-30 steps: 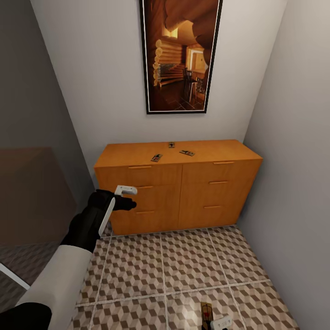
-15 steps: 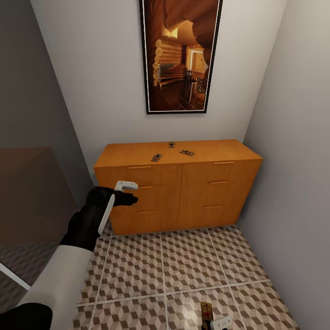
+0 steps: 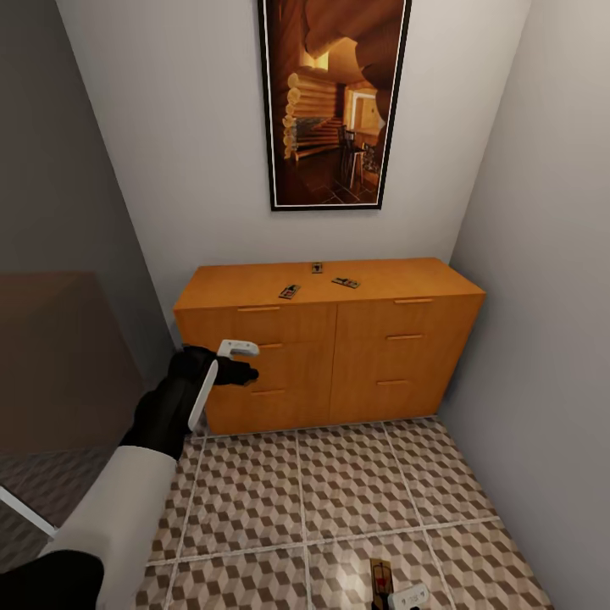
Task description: Take the four mousetraps from the cabinet in the bathroom and place them on the bathroom floor. Make sure all four end up on the same floor surface, and ensure that at least two of them are either under or directly next to the same bathroom sink.
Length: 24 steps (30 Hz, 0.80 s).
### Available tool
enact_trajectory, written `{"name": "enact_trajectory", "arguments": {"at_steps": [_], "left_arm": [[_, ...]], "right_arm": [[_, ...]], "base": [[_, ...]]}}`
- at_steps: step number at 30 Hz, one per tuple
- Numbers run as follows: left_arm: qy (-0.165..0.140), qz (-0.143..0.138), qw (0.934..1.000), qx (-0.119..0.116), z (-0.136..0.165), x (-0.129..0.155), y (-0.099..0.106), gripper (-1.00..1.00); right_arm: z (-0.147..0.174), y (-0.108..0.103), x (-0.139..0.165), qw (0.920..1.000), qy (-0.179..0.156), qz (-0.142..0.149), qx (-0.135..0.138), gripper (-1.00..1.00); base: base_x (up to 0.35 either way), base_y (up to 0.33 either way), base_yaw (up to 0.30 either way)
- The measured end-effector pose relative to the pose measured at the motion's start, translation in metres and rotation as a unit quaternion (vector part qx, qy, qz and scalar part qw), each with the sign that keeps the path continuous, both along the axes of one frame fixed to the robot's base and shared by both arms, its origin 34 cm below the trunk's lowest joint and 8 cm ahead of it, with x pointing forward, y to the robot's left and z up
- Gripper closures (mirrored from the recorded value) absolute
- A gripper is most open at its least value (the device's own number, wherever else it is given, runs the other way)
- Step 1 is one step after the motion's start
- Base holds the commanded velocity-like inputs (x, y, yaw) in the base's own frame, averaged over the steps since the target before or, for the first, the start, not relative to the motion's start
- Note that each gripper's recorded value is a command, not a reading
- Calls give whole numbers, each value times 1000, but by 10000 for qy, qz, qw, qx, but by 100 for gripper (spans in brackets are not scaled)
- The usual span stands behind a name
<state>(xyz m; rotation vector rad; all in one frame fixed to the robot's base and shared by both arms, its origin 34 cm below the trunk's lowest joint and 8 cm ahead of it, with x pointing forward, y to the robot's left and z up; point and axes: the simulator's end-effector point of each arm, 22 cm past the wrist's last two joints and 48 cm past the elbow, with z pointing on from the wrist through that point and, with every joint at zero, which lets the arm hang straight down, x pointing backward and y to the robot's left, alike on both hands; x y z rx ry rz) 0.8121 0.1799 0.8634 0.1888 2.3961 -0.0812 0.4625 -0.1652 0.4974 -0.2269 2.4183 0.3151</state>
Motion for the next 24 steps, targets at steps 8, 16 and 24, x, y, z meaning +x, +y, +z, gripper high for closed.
{"name": "enact_trajectory", "arguments": {"at_steps": [8,16,24], "left_arm": [[-16,526,9985,142,35,42,70,-100],[7,738,9971,165,73,71,99,-100],[1263,387,9912,34,-17,35,42,-100]], "right_arm": [[0,2,0,10000,8,0,10,100],[0,3,0,10000,10,3,17,100],[0,3,0,10000,13,-1,20,100]], "base": [[0,0,0],[0,0,0],[0,0,0]]}}
